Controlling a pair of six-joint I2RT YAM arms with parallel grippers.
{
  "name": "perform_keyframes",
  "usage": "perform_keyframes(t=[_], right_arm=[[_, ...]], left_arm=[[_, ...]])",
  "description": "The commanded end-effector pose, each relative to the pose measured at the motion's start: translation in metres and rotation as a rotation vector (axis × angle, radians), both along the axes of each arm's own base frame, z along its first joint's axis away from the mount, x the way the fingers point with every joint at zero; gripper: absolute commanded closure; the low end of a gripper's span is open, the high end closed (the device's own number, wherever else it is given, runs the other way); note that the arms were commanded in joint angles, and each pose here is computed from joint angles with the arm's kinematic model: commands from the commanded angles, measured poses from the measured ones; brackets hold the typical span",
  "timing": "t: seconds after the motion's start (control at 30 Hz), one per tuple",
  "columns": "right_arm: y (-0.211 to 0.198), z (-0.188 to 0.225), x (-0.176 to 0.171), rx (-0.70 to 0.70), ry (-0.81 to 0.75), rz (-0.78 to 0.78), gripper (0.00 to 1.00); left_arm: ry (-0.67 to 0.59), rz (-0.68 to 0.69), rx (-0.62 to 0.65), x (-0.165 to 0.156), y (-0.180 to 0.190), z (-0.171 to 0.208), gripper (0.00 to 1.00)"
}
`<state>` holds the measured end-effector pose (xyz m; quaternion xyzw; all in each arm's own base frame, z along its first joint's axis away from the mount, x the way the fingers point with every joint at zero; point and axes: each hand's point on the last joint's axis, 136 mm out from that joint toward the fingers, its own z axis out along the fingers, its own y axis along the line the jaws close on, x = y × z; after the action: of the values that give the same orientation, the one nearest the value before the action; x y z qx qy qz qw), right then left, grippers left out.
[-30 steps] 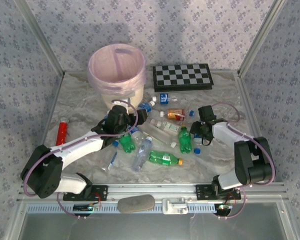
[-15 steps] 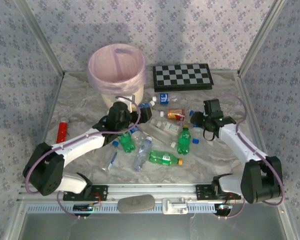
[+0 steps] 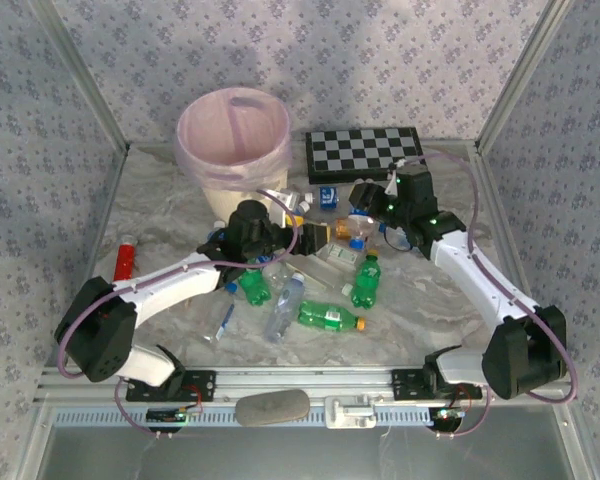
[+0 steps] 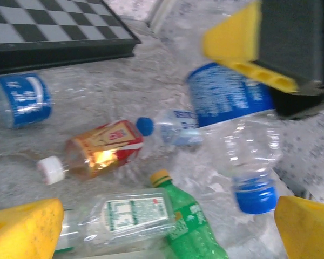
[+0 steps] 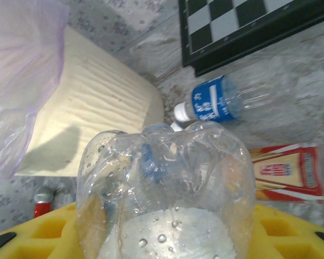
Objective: Put the plastic bottles in the bin
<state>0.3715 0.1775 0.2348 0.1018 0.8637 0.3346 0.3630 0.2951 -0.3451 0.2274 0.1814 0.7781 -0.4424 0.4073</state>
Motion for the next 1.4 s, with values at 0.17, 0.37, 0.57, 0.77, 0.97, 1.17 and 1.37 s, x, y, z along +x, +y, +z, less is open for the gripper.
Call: perform_keyframes(t=[0.17,0.37,0.57,0.77,0.97,1.17,1.37], right_arm=[[0.036,0.027,-0.006,0.082,-0.059,0.083,0.51],[0.044,0.034,-0.011,0.11,-0.1,0.083,0.52],[0.052,0.033,-0.016,0.112,-0.109,0.093,0.52],[0.057,0.031,-0.019,0.124,-0.106,0.103,0.53],[0.064,0.028,-0.022,0.131,-0.104,0.117,0.53],[0.064,0.029,-0.021,0.13,-0.109,0.109,0.37],[0.046,0.043,-0.013,0.066,-0.141,0.086,0.11]], left_arm=[[-0.061,-0.12,-0.054,-0.009,-0.034,0.023,0.0],[-0.024,-0.145,-0.079,-0.007,-0.048,0.019,0.0],[-0.028,-0.1,-0.08,0.001,-0.047,0.019,0.03],[-0.028,-0.052,-0.079,0.01,-0.044,0.018,0.16],[-0.017,-0.029,-0.083,0.014,-0.042,0.016,0.33],[-0.009,-0.009,-0.102,0.017,-0.036,0.017,0.45],[0.024,0.051,-0.1,0.028,-0.016,0.01,0.46]])
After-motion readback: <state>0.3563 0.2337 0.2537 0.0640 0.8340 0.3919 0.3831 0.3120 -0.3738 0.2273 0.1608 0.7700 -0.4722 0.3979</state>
